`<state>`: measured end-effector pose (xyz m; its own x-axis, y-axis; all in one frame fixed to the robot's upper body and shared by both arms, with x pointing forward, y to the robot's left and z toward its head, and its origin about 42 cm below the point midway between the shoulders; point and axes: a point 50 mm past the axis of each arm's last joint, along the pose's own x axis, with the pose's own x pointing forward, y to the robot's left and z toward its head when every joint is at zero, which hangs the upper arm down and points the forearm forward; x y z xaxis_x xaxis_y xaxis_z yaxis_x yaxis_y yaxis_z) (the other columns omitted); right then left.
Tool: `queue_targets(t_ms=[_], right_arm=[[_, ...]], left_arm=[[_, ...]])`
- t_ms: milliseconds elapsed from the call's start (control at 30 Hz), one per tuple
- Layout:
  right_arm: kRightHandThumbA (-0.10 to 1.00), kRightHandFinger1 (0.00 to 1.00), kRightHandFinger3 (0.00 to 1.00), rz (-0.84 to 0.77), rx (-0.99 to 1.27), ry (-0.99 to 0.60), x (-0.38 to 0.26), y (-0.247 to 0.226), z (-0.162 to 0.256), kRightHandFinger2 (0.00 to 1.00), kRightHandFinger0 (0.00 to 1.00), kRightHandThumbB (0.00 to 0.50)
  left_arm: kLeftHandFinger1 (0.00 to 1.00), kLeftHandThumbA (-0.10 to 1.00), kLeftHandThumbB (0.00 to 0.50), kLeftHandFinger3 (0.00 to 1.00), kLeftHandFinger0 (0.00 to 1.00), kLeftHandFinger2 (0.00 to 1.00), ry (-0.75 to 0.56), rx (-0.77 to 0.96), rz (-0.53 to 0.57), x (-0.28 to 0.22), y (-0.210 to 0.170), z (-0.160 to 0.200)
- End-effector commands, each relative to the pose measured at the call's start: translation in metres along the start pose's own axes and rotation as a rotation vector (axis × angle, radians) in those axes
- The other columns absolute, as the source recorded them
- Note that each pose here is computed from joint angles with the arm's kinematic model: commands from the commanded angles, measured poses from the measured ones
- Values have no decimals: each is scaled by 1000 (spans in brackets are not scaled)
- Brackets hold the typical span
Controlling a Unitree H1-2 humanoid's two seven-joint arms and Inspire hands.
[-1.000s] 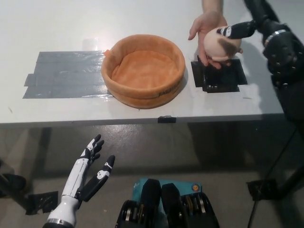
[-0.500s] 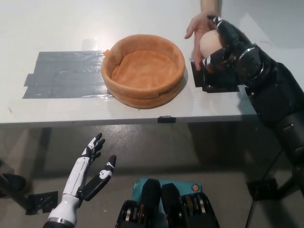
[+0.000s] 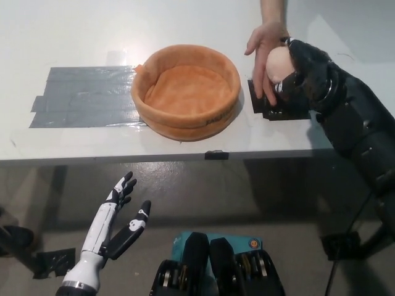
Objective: A person hands a emotional support dumpling to the robot which it grabs with its right hand and places in the soft place kept infront of it in the centre of the desk
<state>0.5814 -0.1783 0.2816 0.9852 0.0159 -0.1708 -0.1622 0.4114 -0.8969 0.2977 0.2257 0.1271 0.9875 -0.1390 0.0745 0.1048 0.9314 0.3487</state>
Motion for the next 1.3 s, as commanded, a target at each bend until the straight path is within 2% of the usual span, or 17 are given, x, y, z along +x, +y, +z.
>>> queue_targets(t_ms=[0, 100, 233, 300, 367, 500, 567, 600, 633, 767, 833, 900, 967, 1033, 1100, 1167, 1267], right_arm=[[-100, 350, 420, -205, 33, -80, 1, -25, 11, 611, 18, 221], [-100, 542, 597, -218, 61, -93, 1, -26, 11, 875, 60, 212], [-100, 537, 836, -290, 127, -160, -2, -28, 13, 932, 29, 223], [-100, 634, 1000, -317, 159, -171, -2, -32, 15, 1000, 93, 196], [-100, 680, 1000, -352, 173, -195, -3, -36, 20, 1000, 139, 189], [-100, 479, 968, -439, 197, -271, -10, -54, 39, 951, 0, 196], [-100, 523, 958, -502, 249, -348, -23, -73, 59, 923, 47, 164], [-100, 732, 945, -516, 240, -354, -25, -77, 63, 939, 408, 171], [-100, 735, 890, -559, 242, -397, -33, -88, 75, 911, 641, 189], [-100, 211, 571, -613, 291, -574, -64, -107, 115, 543, 19, 286], [-100, 83, 691, -625, 297, -640, -77, -106, 132, 587, 0, 222], [-100, 180, 858, -621, 288, -685, -87, -103, 148, 771, 0, 182], [-100, 270, 788, -588, 287, -707, -89, -92, 164, 783, 1, 197], [-100, 261, 690, -557, 262, -685, -88, -82, 174, 731, 0, 225], [-100, 194, 493, -550, 236, -711, -81, -70, 182, 626, 0, 226], [-100, 174, 473, -523, 217, -720, -76, -62, 185, 631, 0, 225], [-100, 307, 547, -443, 188, -699, -60, -33, 185, 802, 28, 202]], left_arm=[[1000, 636, 0, 1000, 1000, 1000, -71, 10, 10, 4, 5, 14], [1000, 656, 0, 1000, 1000, 1000, -70, 12, 9, 4, 5, 14], [1000, 669, 0, 1000, 1000, 1000, -74, 20, 11, 6, 6, 13], [1000, 674, 0, 1000, 1000, 1000, -74, 19, 9, 8, 6, 14], [1000, 678, 0, 1000, 1000, 1000, -73, 23, 8, 7, 6, 15], [1000, 681, 0, 1000, 1000, 1000, -72, 18, 9, 7, 6, 15], [1000, 685, 0, 1000, 1000, 1000, -70, 18, 10, 7, 6, 15], [1000, 687, 0, 1000, 1000, 1000, -72, 18, 12, 7, 6, 15], [1000, 693, 0, 1000, 1000, 1000, -80, 17, 16, 8, 6, 15], [1000, 696, 0, 1000, 1000, 1000, -73, 21, 10, 8, 7, 15], [1000, 696, 0, 1000, 1000, 1000, -63, 21, 7, 7, 6, 14], [1000, 703, 0, 1000, 1000, 1000, -57, 15, 7, 7, 5, 15], [1000, 710, 0, 1000, 1000, 1000, -55, 9, 3, 4, 5, 13], [1000, 709, 0, 1000, 1000, 1000, -52, 5, -1, 4, 5, 13], [1000, 694, 0, 1000, 1000, 1000, -63, 10, -2, 6, 4, 15], [1000, 694, 0, 1000, 1000, 1000, -68, 11, -1, 7, 3, 16], [1000, 712, 0, 1000, 1000, 1000, -60, 15, 1, 8, 3, 16]])
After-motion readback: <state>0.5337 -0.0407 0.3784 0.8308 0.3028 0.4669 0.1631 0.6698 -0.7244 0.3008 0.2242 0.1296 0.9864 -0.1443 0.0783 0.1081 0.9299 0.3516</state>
